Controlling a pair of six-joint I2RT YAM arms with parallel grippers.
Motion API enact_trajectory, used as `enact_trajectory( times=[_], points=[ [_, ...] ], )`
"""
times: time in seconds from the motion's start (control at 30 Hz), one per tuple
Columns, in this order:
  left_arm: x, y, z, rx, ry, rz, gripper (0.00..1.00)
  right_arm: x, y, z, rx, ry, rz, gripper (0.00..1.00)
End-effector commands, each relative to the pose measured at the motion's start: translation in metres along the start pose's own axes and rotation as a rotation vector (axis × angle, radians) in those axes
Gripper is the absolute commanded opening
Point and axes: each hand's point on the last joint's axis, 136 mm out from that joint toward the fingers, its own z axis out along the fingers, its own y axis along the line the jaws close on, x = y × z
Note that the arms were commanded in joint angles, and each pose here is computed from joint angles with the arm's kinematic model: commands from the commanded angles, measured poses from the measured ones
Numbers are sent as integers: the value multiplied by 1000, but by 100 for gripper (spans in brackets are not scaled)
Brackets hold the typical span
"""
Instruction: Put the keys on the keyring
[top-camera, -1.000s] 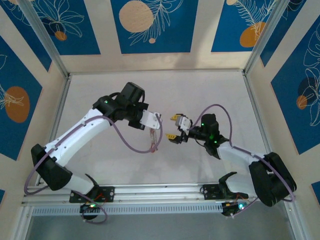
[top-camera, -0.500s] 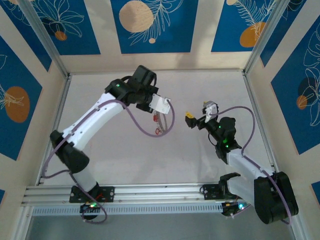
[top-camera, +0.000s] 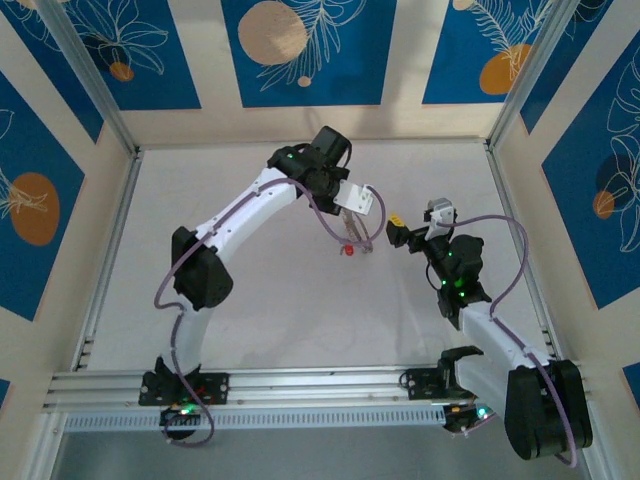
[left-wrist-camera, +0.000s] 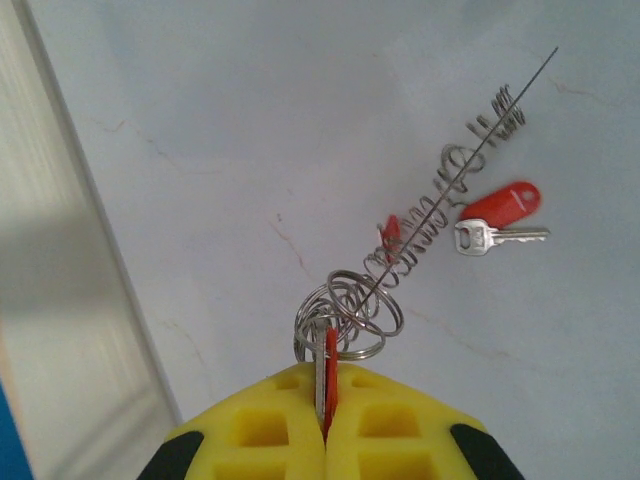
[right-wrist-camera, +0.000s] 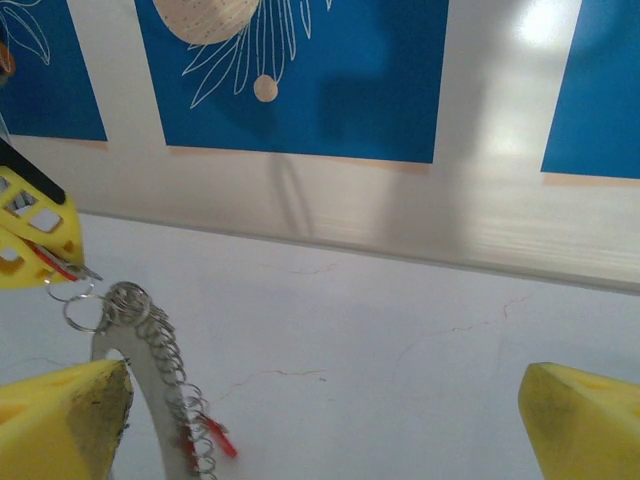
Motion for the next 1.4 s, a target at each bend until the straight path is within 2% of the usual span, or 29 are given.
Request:
enact_trajectory(
  times=[0.0, 0.37, 0.6, 0.67, 0.77, 1.0, 1.07, 1.13, 1.17, 1.2, 1.27, 1.37],
  points=[
    [10, 10, -11, -24, -29, -60, 0, 2, -5, -5, 32, -1, 3, 99],
    [79, -57, 20, 99, 44, -202, 0, 17, -5, -6, 30, 27, 22, 99],
    [121, -104, 30, 189, 158, -227, 0, 26, -2, -1, 8, 51, 49, 99],
    [133, -116, 34, 217, 197, -228, 0, 28, -7, -1, 40, 44, 99, 99],
    [149, -132, 35, 252, 229, -266, 0, 29, -10, -1, 56, 26, 125, 99],
    [190, -164, 38, 314, 372, -381, 0, 46, -12, 0, 65, 96, 114, 99],
    [198, -170, 37, 319, 401, -421, 3, 47, -13, -1, 69, 99, 102, 99],
    [205, -173, 37, 288, 431, -458, 12, 49, -17, -1, 91, 110, 87, 99],
    [205, -175, 36, 280, 437, -469, 29, 50, -18, -2, 99, 113, 76, 99],
    [205, -177, 34, 275, 432, -488, 99, 51, -20, -3, 108, 116, 60, 99],
    [200, -179, 27, 262, 407, -540, 100, 53, -24, -5, 129, 123, 33, 99],
    [196, -169, 12, 166, 361, -622, 100, 57, -29, -7, 158, 146, 11, 99]
  ],
)
